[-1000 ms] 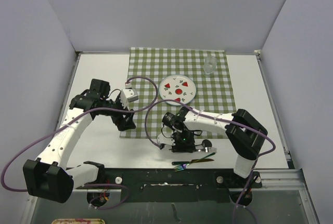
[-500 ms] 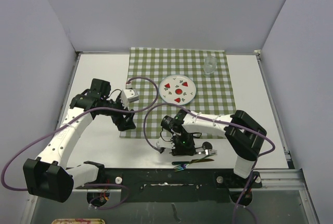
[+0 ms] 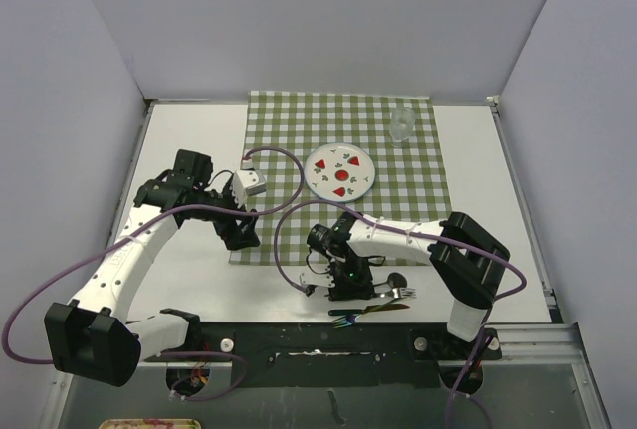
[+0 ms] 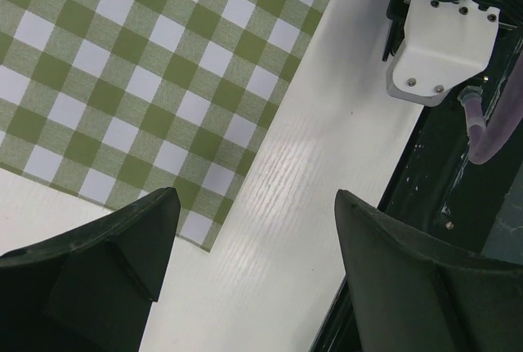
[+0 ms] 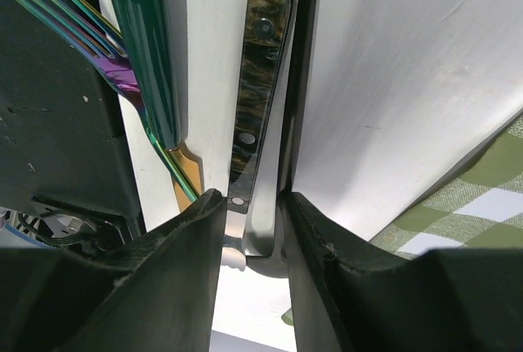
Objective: Set the dinner table for one person
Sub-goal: Adjust the utensils at the center of the board, then pick up the fork at the center of the board.
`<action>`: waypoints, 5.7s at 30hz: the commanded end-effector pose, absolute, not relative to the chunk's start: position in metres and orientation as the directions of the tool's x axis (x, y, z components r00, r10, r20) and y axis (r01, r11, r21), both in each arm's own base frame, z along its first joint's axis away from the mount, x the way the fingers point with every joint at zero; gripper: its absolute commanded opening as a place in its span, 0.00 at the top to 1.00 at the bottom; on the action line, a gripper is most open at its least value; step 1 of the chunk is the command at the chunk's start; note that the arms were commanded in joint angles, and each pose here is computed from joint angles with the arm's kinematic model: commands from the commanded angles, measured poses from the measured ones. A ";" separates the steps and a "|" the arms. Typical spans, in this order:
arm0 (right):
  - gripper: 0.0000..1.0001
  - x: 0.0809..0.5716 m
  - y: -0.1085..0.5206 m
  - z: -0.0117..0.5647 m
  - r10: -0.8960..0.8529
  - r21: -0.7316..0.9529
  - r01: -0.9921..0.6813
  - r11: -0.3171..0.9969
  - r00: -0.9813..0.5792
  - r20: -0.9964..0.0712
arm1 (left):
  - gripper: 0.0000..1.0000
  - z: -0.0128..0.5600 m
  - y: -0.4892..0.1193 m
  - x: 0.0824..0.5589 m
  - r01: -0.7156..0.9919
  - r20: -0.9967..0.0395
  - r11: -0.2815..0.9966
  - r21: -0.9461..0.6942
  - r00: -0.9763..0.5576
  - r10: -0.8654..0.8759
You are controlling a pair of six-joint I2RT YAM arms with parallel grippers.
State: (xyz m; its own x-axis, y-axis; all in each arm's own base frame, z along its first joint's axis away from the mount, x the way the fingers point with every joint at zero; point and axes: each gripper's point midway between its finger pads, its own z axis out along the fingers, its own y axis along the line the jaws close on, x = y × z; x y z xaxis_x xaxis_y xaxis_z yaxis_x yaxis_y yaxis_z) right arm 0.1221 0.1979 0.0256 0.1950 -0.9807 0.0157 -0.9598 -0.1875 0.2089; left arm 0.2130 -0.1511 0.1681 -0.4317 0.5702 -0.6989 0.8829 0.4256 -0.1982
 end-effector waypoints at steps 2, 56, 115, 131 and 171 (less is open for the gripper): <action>0.64 0.139 0.209 0.020 -0.979 0.126 -0.971 -0.201 0.204 0.013 | 0.24 0.182 -0.153 0.218 0.898 -0.724 0.410 -0.159 -0.388 0.570; 0.62 0.113 0.208 0.025 -0.987 0.190 -0.968 -0.162 0.162 -0.018 | 0.24 0.187 -0.154 0.226 0.896 -0.718 0.419 -0.145 -0.387 0.579; 0.99 0.122 0.229 0.012 -0.988 0.180 -0.971 -0.155 0.157 -0.007 | 0.24 0.178 -0.150 0.228 0.903 -0.697 0.409 -0.134 -0.379 0.608; 1.00 0.125 0.232 0.063 -0.983 0.134 -0.975 -0.175 0.165 -0.079 | 0.24 0.188 -0.153 0.235 0.901 -0.716 0.417 -0.119 -0.369 0.593; 1.00 0.279 0.305 0.164 -0.843 -0.232 -0.966 0.117 0.027 -0.537 | 0.22 0.269 0.012 0.400 0.034 -0.896 0.979 0.202 -0.396 0.198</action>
State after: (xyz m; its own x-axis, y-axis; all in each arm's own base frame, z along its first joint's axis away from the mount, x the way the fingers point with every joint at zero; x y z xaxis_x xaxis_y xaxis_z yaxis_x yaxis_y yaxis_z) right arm 0.2414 0.2710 0.1248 0.0111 -0.9277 -0.3731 -0.9915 0.0381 -0.1242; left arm 0.3791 0.0002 0.2327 -0.5050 0.2910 -0.8126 0.1593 0.9567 0.2436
